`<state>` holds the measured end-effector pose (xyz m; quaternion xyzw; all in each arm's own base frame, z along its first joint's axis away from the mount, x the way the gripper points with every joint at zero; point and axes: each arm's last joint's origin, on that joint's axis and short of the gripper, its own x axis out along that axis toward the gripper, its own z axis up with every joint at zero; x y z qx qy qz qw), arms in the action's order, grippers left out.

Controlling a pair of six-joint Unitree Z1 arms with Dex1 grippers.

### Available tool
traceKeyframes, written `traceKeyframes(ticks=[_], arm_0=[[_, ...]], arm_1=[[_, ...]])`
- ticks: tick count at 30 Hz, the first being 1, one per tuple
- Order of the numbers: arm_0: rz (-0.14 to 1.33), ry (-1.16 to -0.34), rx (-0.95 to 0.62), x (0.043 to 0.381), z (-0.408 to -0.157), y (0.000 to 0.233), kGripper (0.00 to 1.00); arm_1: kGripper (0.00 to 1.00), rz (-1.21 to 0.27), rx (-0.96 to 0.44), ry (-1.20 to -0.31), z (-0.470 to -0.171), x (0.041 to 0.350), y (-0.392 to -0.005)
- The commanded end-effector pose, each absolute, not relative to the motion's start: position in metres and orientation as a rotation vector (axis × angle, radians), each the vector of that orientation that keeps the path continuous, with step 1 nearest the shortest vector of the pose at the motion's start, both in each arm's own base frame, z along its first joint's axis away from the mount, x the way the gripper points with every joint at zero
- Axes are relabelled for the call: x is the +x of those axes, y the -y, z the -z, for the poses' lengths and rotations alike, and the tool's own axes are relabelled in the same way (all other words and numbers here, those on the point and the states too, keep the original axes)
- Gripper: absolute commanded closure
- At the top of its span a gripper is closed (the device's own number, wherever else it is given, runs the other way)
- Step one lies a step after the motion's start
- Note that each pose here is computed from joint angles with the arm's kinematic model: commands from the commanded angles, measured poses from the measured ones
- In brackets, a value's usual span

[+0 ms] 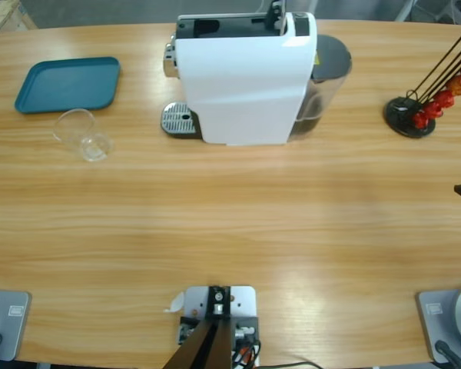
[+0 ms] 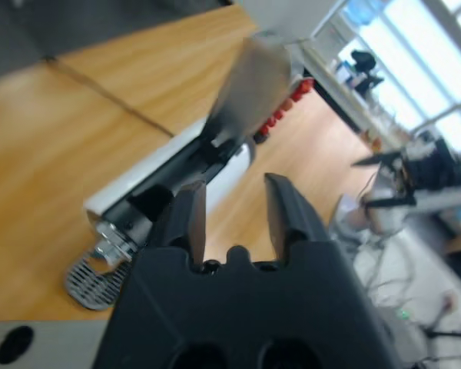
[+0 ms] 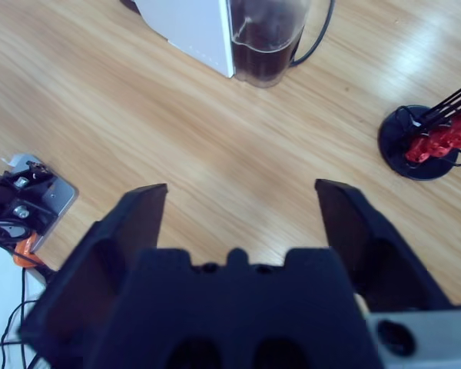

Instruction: Pour coffee

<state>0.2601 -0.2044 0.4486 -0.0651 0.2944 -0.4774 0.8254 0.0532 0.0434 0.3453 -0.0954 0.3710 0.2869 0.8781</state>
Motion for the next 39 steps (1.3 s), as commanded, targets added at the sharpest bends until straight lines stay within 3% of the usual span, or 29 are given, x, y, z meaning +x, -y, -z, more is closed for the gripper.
traceKeyframes(ticks=[1,6,8,16,17,22,39], arm_0=[[1.017,-0.468,0.209,0.205,-0.441,0.171,0.004],[0.954,-0.543,0.315,0.166,-0.399,0.144,0.004],[0.941,-0.561,0.317,0.162,-0.393,0.141,0.004],[0.929,-0.609,0.288,0.168,-0.386,0.145,0.004],[0.929,-0.615,0.289,0.169,-0.384,0.146,0.004],[0.930,-0.636,0.284,0.173,-0.380,0.149,0.004],[0.931,-0.660,0.272,0.175,-0.375,0.151,0.004]], arm_1=[[0.013,-0.315,-0.158,-0.718,-0.342,0.060,-0.031],[0.044,0.030,-0.044,-0.700,-0.342,0.101,-0.017],[0.104,0.062,-0.007,-0.724,-0.337,0.129,-0.017],[0.118,0.219,0.068,-0.832,-0.325,0.211,-0.029],[0.179,0.226,0.065,-0.834,-0.323,0.216,-0.030],[0.369,0.253,0.053,-0.815,-0.319,0.229,-0.031],[0.377,0.270,0.042,-0.804,-0.322,0.232,-0.031]])
